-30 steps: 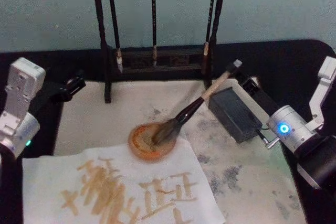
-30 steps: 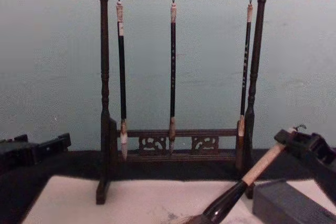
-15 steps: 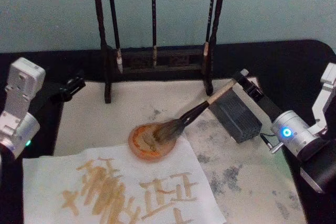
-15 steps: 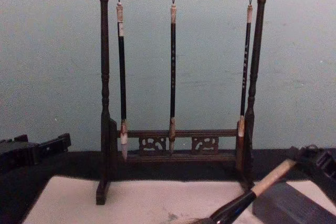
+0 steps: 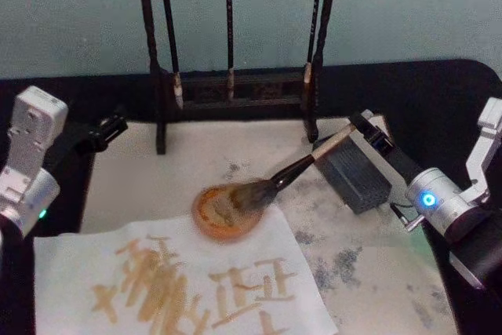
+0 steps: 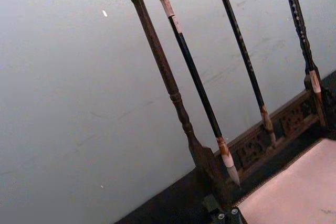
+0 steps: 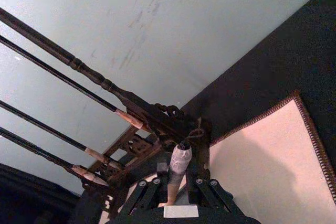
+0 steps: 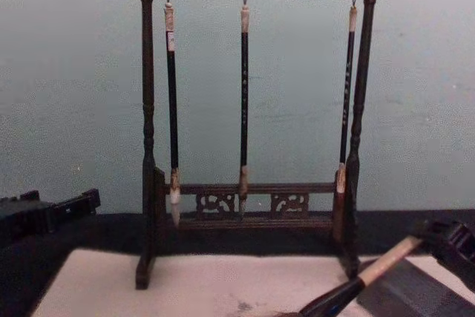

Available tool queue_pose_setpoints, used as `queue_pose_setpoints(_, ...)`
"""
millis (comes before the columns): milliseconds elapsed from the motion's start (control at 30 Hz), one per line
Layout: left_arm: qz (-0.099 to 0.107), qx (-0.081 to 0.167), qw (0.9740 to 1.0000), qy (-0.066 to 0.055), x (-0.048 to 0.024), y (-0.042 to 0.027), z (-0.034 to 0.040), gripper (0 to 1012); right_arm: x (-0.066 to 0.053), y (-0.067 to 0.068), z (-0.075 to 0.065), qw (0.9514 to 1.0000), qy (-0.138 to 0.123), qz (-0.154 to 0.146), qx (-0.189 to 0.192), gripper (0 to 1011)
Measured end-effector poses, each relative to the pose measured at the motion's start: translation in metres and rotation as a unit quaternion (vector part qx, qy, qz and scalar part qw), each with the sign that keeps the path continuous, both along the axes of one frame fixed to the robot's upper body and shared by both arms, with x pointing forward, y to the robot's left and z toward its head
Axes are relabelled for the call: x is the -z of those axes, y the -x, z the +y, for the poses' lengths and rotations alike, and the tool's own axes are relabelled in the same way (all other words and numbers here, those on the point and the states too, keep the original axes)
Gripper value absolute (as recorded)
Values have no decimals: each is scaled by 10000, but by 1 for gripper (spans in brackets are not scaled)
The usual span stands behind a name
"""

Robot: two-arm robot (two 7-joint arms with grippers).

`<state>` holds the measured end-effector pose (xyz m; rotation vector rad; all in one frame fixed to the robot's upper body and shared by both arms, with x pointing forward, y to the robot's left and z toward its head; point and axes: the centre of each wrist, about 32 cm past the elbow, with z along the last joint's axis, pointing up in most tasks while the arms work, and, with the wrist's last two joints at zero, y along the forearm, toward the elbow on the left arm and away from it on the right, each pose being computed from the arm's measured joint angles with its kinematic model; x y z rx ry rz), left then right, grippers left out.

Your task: Pick up the brush from the inkstone, write on the paper, then place the brush back to its original position.

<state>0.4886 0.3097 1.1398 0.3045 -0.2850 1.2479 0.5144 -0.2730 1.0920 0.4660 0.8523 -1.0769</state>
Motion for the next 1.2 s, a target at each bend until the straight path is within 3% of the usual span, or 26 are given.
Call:
queue_pose_setpoints(133,0,0,10000,0,0,0,0,1002,2,1,-1,10000,4,-2,0,216)
queue_pose_setpoints(400,0,0,10000,0,0,0,0,1002,3,4,0,10000,14,-3,-5,477)
queue_pose_setpoints(467,0,0,10000,0,0,0,0,1002,-7,12,-4,10000,51,11,5,519)
queue_pose_setpoints(567,0,0,10000,0,0,0,0,1002,-36,30,-19,9998,152,68,50,667)
queue_pose_setpoints(667,0,0,10000,0,0,0,0,1002,-65,47,-43,9995,261,121,102,727)
queue_pose_setpoints(767,0,0,10000,0,0,0,0,1002,-101,69,-59,9991,384,160,128,858)
queue_pose_setpoints(933,0,0,10000,0,0,0,0,1002,-180,124,-73,9972,685,248,157,970)
queue_pose_setpoints(1133,0,0,10000,0,0,0,0,1002,-265,204,-68,9932,1096,311,237,1001)
queue_pose_setpoints(1200,0,0,10000,0,0,0,0,1002,-323,270,-57,9891,1429,248,250,1001)
